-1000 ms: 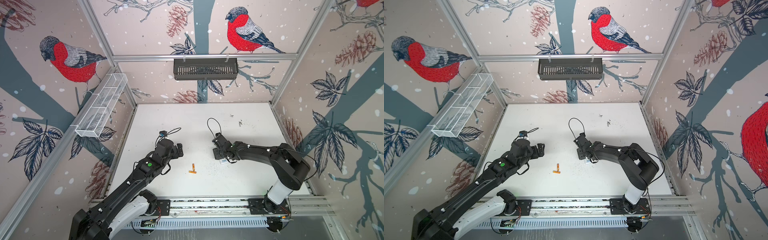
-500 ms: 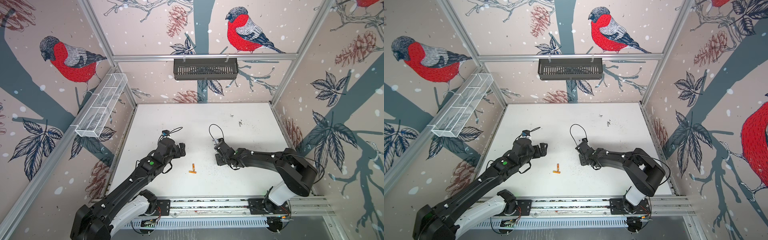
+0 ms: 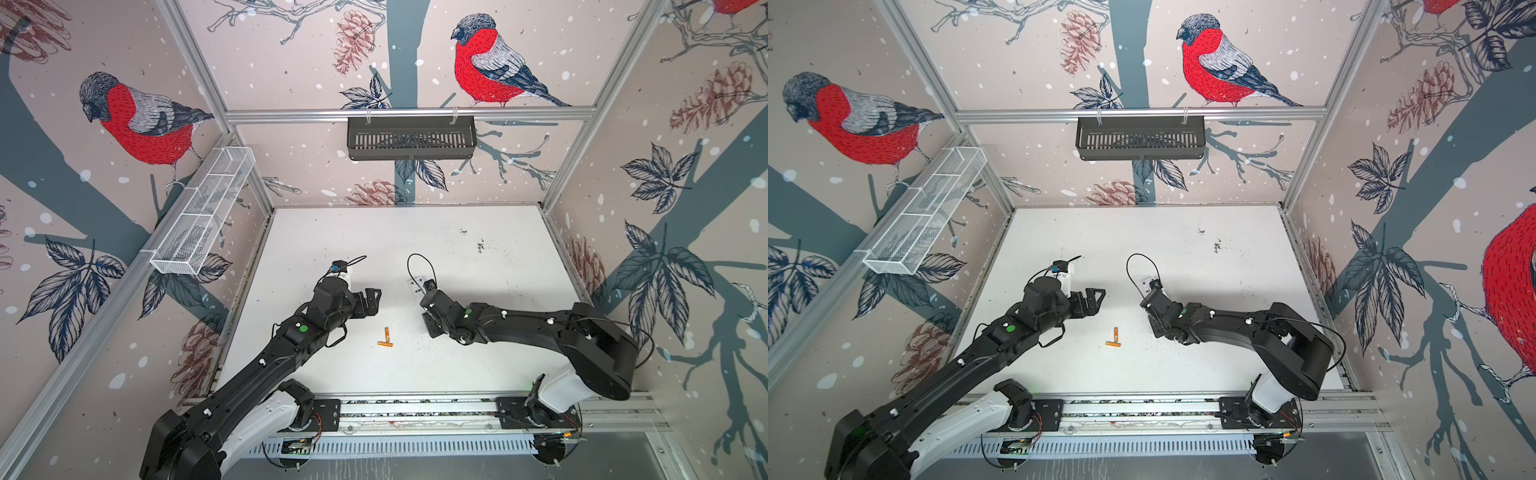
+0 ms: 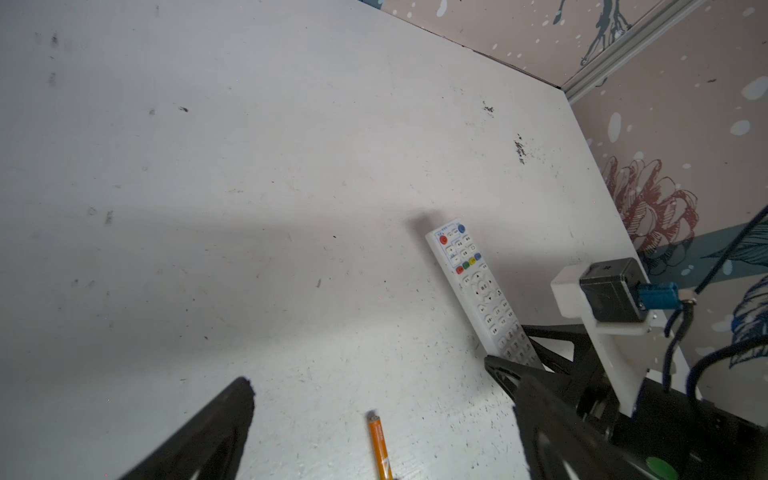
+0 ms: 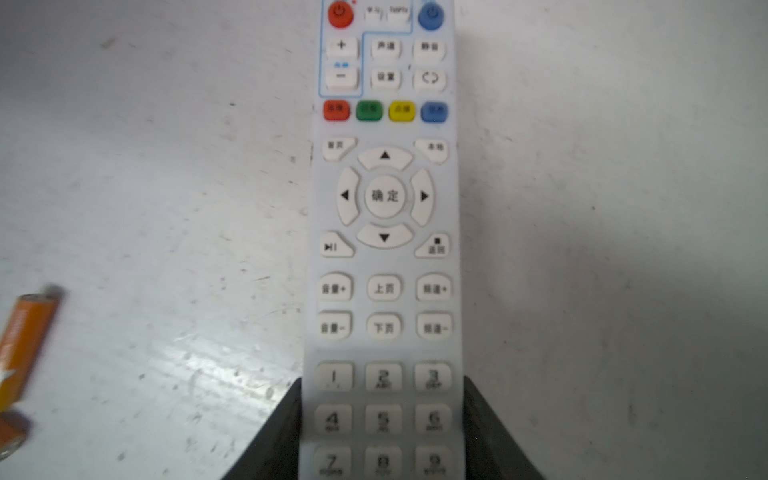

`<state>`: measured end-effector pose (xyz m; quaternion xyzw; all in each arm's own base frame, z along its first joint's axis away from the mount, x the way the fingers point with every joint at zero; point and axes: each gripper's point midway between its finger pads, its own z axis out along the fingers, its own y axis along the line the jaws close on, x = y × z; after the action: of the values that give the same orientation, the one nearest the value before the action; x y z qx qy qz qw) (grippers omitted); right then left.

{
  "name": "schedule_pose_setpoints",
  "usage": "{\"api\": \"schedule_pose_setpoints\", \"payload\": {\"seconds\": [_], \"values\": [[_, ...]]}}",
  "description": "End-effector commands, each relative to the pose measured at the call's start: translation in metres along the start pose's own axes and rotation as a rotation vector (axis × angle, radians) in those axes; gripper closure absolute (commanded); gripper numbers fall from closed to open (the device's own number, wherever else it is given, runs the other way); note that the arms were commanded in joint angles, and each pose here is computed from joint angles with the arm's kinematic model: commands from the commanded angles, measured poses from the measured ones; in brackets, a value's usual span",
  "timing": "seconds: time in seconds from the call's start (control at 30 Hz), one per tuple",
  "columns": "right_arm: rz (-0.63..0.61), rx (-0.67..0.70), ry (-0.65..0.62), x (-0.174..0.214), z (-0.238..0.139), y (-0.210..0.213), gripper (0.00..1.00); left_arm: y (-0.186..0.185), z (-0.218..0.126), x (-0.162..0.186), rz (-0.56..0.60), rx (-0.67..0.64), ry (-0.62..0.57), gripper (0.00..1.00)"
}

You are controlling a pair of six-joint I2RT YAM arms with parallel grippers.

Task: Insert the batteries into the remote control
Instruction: 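Carry the remote toward the left gripper while the left gripper opens nearby, then raise the remote upright between the grippers and close the left gripper on its top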

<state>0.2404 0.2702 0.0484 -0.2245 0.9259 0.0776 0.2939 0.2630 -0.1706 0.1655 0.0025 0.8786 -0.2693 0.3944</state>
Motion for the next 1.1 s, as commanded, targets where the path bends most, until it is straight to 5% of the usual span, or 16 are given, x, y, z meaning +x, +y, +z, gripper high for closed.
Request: {"api": "schedule_pose_setpoints", "payload": {"seconds": [0.0, 0.3, 0.57, 1.07], "values": [[-0.031, -0.115, -0.113, -0.027, -0.017, 0.025, 0.55, -0.025, -0.004, -0.010, 0.016, 0.135, -0.041, 0.02], [-0.050, -0.428, -0.275, -0.052, -0.078, 0.066, 0.56, -0.060, -0.017, -0.022, 0.023, 0.328, -0.093, 0.02], [-0.075, -0.649, -0.420, -0.065, -0.148, 0.080, 0.55, -0.114, -0.046, -0.035, 0.077, 0.638, -0.140, 0.02], [-0.142, -1.027, -0.503, -0.055, -0.237, 0.097, 0.54, -0.173, -0.106, -0.042, 0.207, 1.066, -0.220, 0.02]]}}
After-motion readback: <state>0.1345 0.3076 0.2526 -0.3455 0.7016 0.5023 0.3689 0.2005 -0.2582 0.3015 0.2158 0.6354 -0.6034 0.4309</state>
